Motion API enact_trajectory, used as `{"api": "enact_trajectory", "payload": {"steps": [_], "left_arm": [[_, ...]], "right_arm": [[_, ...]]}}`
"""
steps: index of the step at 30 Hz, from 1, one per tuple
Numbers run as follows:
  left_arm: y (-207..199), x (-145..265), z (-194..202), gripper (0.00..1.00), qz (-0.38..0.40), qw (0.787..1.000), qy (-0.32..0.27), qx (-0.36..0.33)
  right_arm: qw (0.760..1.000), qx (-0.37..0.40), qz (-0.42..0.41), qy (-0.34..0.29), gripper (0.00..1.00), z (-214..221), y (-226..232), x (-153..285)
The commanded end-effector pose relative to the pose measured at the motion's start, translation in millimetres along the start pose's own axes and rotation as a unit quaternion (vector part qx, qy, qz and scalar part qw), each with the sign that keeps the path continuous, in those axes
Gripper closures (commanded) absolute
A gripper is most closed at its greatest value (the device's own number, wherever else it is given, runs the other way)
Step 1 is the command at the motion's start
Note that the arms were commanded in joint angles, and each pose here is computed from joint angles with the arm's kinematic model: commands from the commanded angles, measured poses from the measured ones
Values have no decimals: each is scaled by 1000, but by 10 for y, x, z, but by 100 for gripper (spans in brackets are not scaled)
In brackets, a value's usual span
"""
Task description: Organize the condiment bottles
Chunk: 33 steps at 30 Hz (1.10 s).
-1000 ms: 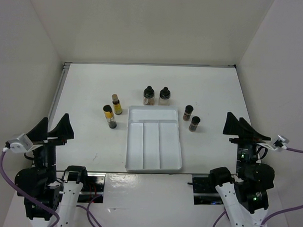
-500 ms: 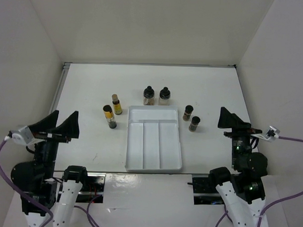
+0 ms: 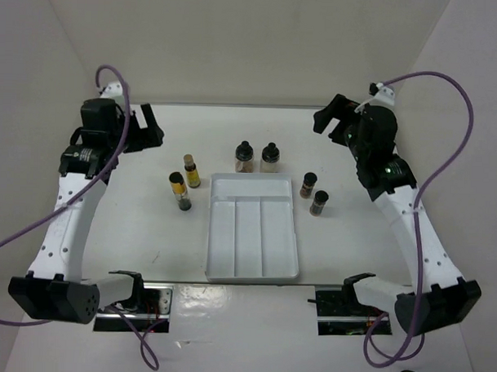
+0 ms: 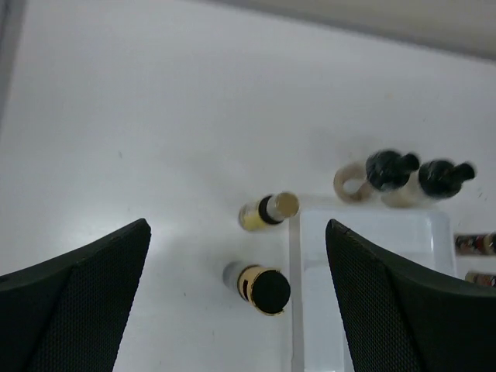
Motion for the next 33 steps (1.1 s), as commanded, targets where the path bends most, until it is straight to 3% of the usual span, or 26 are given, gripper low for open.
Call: {"api": "enact_trajectory", "payload": {"steps": [1,6,14,23,27,33], "left_arm": [[27,14,288,0,14,996,92,-10],[54,216,402,0,40,997,62,-17],[102,237,621,0,55,993,98,-24],[89,237,684,0,76,992,98,-23],[95,180,811,0,88,989,115,-23],[146,23,955,0,45,989,136,-40]], "right_arm": [[997,41,-9,69,2,-18,53,-107],[990,51,-2,128,2,236,20,-335],[989,53,-31,135,2,339,44,-367],[981,64,-41,180,2,645,43,-325],[973,86,-111,182,2,754,338,-245],[965,130,-105,202,2,1030,640,-324]]}}
Point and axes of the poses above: each gripper's point midway between its finger pads, its own x axis back along the fingers, its own y axis along the line the jaws close on, z = x × y, the point moved 8 cm from there along x, back along the fingers, and after that the axes turned 8 degrees about x, right-handed, at the moved point
